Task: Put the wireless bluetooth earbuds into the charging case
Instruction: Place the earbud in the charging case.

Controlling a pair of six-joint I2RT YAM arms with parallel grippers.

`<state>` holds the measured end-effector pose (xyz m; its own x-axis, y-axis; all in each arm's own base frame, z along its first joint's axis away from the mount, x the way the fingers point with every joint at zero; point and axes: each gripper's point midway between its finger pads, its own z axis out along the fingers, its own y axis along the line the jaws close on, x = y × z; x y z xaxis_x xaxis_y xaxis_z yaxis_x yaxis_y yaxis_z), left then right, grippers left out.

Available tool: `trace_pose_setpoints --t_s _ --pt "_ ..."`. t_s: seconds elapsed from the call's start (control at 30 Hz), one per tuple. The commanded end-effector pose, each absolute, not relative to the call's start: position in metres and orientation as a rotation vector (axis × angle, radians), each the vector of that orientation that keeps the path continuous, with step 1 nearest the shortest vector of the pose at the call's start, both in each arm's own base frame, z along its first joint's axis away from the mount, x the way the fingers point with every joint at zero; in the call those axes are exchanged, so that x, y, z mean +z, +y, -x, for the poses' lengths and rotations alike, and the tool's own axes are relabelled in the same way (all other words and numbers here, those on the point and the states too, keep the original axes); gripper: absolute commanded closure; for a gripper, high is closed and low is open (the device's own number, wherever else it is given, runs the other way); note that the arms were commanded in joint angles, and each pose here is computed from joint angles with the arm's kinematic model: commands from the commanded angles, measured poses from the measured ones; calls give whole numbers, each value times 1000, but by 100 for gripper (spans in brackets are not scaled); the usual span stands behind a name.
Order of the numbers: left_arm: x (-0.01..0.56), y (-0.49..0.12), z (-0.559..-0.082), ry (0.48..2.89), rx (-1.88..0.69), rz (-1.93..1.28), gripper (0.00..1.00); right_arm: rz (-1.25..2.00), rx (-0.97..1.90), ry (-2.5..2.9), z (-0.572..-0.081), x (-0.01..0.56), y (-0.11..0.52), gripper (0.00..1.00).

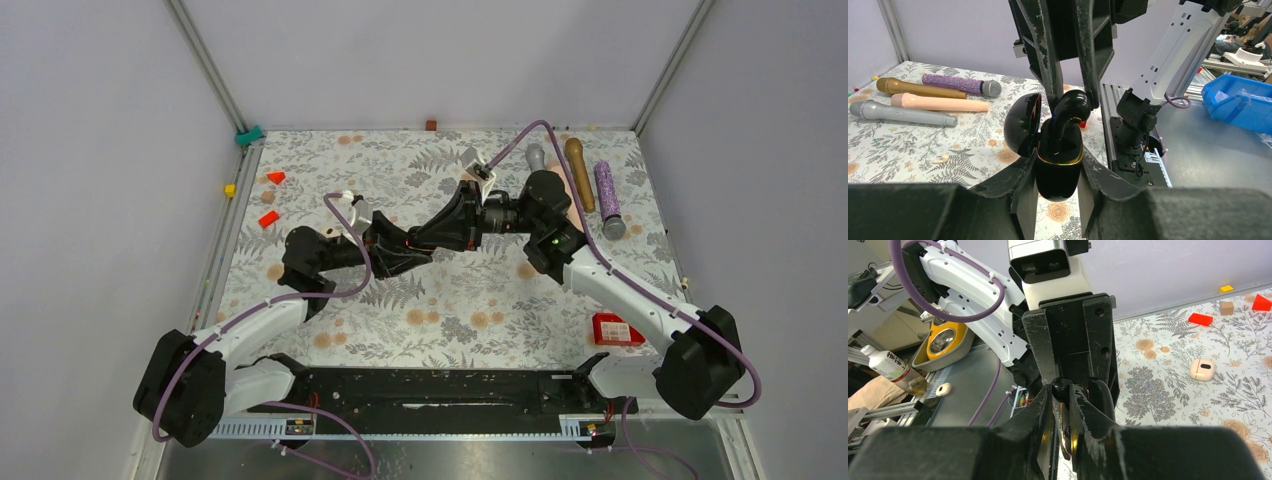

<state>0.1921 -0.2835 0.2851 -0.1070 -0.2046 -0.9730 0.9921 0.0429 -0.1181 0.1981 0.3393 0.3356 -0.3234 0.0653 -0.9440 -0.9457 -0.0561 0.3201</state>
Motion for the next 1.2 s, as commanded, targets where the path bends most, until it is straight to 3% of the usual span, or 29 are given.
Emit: trace_pose_setpoints --t_s 0.0,0.4,0.63,1.17 --pt "301 -281 -181 1062 -1338 -999 97 1027 1475 1320 -199 343 340 85" --pt "306 -280 -177 1036 -1350 -1003 95 1041 1493 1346 -196 337 346 84" --pt "305 -280 -175 1034 -1355 -1011 91 1050 1486 1329 -191 350 342 70" --pt "306 -280 -169 1019 -1372 -1037 83 1096 1457 1312 -183 374 335 60"
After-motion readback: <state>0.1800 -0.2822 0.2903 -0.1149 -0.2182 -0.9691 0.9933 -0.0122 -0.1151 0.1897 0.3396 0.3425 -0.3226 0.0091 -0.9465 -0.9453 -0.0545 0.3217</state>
